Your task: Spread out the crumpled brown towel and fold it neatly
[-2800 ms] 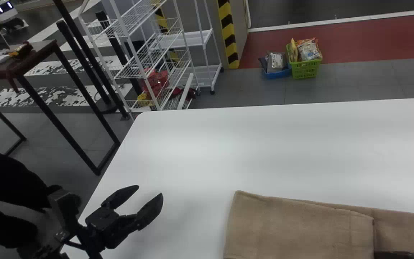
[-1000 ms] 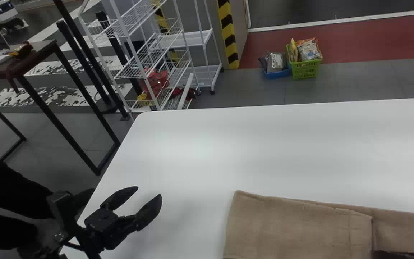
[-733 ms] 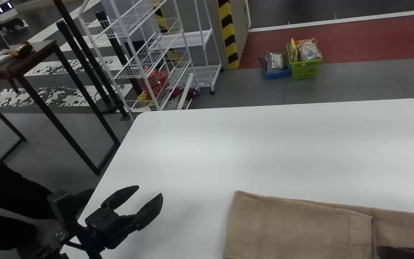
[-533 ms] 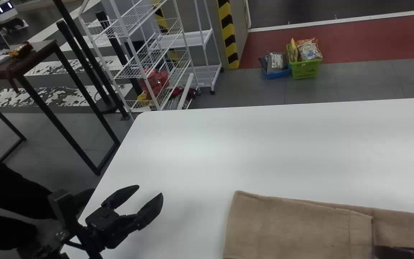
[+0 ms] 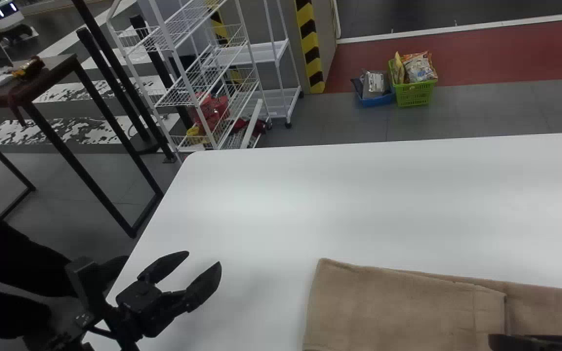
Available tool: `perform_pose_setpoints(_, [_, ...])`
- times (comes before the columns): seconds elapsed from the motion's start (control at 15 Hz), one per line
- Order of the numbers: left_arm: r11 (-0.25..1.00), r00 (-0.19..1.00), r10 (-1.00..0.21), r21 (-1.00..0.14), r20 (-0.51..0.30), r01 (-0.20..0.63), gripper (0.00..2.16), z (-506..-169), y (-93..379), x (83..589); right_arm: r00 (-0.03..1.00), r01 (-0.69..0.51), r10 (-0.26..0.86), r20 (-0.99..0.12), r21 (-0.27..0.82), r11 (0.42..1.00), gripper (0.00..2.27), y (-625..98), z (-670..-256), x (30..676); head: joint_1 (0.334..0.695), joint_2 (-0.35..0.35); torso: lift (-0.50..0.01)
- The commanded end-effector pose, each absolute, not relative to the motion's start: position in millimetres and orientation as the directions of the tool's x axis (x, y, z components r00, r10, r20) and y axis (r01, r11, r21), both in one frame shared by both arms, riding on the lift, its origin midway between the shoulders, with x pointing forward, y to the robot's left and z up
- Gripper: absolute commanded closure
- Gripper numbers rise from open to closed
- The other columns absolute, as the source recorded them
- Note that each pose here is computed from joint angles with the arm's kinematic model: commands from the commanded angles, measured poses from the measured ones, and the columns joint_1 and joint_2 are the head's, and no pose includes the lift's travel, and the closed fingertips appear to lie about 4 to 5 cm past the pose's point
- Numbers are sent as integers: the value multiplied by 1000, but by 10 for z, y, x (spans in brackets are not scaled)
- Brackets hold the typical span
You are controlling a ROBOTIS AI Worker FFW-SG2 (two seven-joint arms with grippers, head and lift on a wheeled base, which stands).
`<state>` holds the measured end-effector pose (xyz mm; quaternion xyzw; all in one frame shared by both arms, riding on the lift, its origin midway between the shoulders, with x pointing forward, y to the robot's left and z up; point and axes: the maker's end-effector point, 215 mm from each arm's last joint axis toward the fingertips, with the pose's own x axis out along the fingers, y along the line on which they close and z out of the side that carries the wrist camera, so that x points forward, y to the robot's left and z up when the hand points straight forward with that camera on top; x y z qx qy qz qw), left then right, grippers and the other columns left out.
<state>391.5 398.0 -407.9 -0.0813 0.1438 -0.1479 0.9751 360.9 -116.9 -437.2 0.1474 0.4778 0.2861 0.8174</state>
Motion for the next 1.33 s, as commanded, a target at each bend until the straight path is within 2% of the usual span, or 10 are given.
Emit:
perform_pose_setpoints(0.0, [943, 915, -311, -206, -256, 263, 66, -4094, 3976, 3915, 367, -326, 607, -705, 514, 793, 434, -1141, -4421, 3611, 695, 350, -128])
perform_pose_setpoints(0.27, [943, 915, -309, -209, -259, 260, 66, -4113, 3985, 3907, 359, -329, 604, -712, 509, 795, 508, -1125, -4449, 3637, 695, 350, -128])
perform_pose_setpoints(0.33, [943, 915, -309, -209, -259, 260, 66, -4113, 3985, 3907, 356, -330, 605, -712, 510, 794, 691, -1115, -4455, 3636, 695, 350, -128])
perform_pose_setpoints(0.47, [943, 915, -309, -210, -260, 259, 66, -4120, 3985, 3905, 355, -332, 606, -711, 511, 793, 768, -1115, -4454, 3638, 695, 350, -128])
perform_pose_setpoints(0.6, [943, 915, -309, -210, -260, 259, 66, -4119, 3990, 3902, 355, -331, 608, -710, 512, 792, 1079, -1126, -4450, 3639, 695, 350, -128])
perform_pose_setpoints(0.93, [941, 914, -314, -212, -257, 264, 70, -4113, 3984, 3896, 363, -315, 609, -705, 522, 792, 1150, -1181, -4449, 3647, 695, 350, -128])
perform_pose_setpoints(1.27, [941, 914, -314, -212, -257, 264, 70, -4111, 3989, 3893, 378, -293, 660, -649, 593, 750, 1150, -1124, -4348, 3660, 695, 350, -128])
